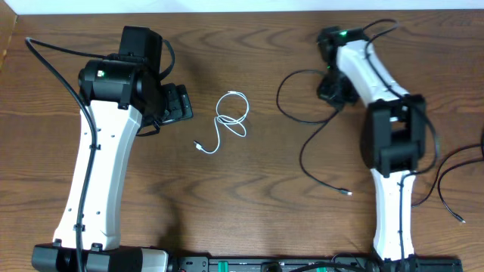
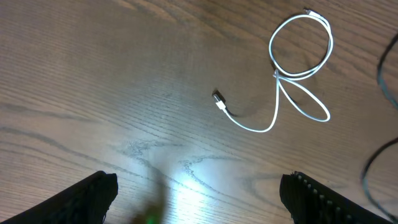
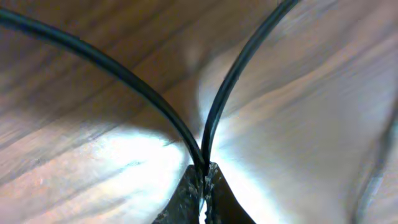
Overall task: Untangle cables
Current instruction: 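Carry the black cable to the right table edge with the right gripper, then grasp the white cable with the right gripper and lift it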
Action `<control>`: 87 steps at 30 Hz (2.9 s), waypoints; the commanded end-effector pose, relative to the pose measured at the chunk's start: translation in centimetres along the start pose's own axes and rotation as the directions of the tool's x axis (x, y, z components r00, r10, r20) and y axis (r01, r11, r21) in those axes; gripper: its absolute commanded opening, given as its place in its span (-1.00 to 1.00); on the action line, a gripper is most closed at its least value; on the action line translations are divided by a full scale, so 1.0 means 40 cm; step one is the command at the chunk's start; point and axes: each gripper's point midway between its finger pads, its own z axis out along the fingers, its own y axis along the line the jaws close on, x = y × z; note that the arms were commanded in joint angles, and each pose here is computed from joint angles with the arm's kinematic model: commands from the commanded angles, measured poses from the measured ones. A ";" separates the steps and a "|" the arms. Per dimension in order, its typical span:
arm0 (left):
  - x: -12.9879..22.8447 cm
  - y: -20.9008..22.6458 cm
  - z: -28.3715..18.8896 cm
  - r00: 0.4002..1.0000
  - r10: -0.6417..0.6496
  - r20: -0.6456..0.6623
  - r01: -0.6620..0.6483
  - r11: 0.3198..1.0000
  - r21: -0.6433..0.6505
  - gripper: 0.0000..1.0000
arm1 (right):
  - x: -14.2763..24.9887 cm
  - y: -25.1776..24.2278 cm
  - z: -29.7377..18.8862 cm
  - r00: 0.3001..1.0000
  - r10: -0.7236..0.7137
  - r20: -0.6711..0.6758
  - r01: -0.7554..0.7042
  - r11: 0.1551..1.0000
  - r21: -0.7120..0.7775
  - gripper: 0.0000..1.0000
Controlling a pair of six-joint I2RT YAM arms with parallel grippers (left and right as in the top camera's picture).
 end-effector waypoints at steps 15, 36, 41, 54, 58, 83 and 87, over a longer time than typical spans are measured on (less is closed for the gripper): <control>0.001 0.012 -0.007 1.000 0.001 0.004 -0.001 1.000 -0.017 0.78 | -0.202 -0.791 -0.317 0.819 0.462 0.341 -0.501 0.865 0.032 -0.98; -0.008 0.045 -0.008 1.000 0.006 0.027 -0.004 0.996 -0.092 0.78 | -0.174 -0.515 -0.355 0.976 0.074 0.204 0.041 0.861 -0.507 0.28; -0.005 0.091 0.002 0.999 0.010 0.031 -0.003 0.980 -0.198 0.78 | -0.078 -0.258 -0.411 0.914 -0.266 0.305 0.388 0.792 -0.471 0.34; 0.039 0.215 0.001 0.970 -0.241 0.038 0.237 0.897 -0.373 0.79 | 0.198 0.237 -0.536 0.574 -0.588 0.569 0.817 0.454 -0.355 0.76; 0.043 0.245 0.001 0.955 -0.296 0.032 0.286 0.882 -0.375 0.79 | 0.306 0.345 -0.508 0.424 -0.684 0.593 0.905 0.307 -0.293 0.78; 0.040 0.252 0.001 0.952 -0.304 0.036 0.295 0.879 -0.375 0.79 | 0.517 0.469 -0.242 0.309 -0.884 0.349 0.926 0.196 -0.322 -0.98; 0.040 0.241 0.006 0.951 -0.309 0.027 0.298 0.887 -0.352 0.79 | 0.520 0.423 -0.337 0.310 -0.874 0.375 0.927 0.190 -0.324 -0.98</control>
